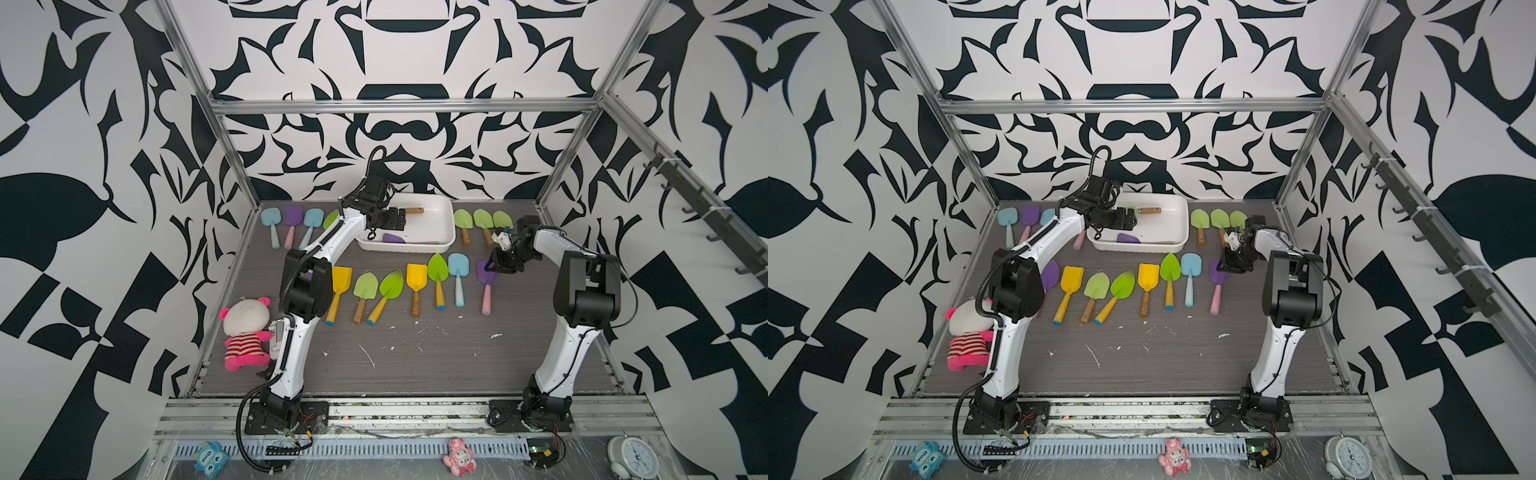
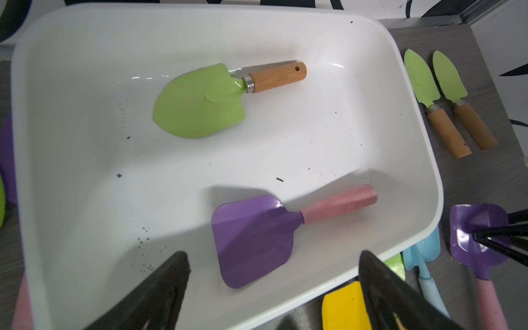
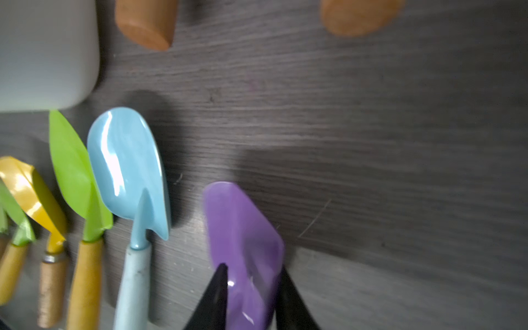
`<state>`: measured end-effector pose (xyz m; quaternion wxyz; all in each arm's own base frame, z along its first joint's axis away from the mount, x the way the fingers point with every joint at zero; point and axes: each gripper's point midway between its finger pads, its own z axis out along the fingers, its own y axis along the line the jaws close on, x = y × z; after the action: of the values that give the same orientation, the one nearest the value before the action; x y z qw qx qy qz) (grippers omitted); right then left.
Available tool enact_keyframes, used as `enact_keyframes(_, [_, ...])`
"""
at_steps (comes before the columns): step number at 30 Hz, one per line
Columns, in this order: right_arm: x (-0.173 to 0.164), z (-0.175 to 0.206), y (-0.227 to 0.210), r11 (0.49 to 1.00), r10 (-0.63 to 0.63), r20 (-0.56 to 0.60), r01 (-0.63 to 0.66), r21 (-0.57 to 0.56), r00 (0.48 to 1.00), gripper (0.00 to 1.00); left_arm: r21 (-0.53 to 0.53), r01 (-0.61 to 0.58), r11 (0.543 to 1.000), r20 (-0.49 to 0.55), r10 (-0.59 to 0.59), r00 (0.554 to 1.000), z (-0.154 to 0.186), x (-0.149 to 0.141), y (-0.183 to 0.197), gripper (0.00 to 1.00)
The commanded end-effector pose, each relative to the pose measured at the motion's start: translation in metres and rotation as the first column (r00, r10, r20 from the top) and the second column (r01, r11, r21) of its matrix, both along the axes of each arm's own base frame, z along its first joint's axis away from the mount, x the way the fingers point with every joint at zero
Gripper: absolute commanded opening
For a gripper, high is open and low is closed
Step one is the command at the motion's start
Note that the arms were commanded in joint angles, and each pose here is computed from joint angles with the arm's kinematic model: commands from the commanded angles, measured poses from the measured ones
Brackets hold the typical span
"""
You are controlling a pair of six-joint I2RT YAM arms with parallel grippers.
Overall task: Take the shovel out of the storage box
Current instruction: Place the shovel at the center of the board, then adjust the storage box at the center of the board.
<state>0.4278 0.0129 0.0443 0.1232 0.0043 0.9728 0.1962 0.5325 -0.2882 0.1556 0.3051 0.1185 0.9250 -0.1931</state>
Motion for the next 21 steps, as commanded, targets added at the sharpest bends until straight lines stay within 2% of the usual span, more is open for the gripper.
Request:
enact_keyframes(1, [0.017, 0.034, -0.008, 1.000, -0.007, 0.093, 0.009, -0.017, 0.996, 0.47, -0.049, -0.016, 0.999, -0.042, 0.014, 0.999, 0.003, 0.001, 0.001, 0.94])
enact_keyframes(4, [0.021, 0.062, -0.014, 0.997, -0.051, 0.142, 0.058, -0.046, 0.989, 0.56, -0.054, -0.020, 0.998, -0.043, 0.018, 0.999, 0.003, -0.005, 0.005, 0.95])
enact_keyframes(7, [0.024, 0.104, -0.011, 0.993, -0.088, 0.219, 0.102, -0.054, 0.972, 0.63, -0.112, -0.016, 0.994, -0.033, 0.012, 0.999, 0.012, -0.014, 0.009, 0.97])
enact_keyframes(11, [0.032, 0.157, 0.025, 0.996, -0.055, 0.330, 0.074, -0.044, 0.942, 0.69, -0.206, -0.067, 0.976, -0.085, 0.051, 0.995, 0.018, -0.016, 0.026, 0.98])
enact_keyframes(13, [0.037, 0.174, 0.058, 1.000, -0.009, 0.357, 0.015, -0.014, 0.934, 0.70, -0.181, -0.098, 0.979, -0.110, 0.079, 0.991, 0.014, -0.013, 0.037, 0.99])
enact_keyframes(16, [0.049, 0.181, 0.113, 0.994, 0.108, 0.356, -0.102, -0.034, 0.928, 0.70, -0.072, -0.178, 0.981, -0.122, 0.169, 0.978, 0.006, -0.010, 0.066, 0.99])
enact_keyframes(21, [0.081, 0.170, 0.179, 0.975, 0.217, 0.323, -0.219, -0.032, 0.921, 0.68, -0.052, -0.270, 0.961, -0.173, 0.258, 0.950, 0.008, -0.014, 0.096, 0.99])
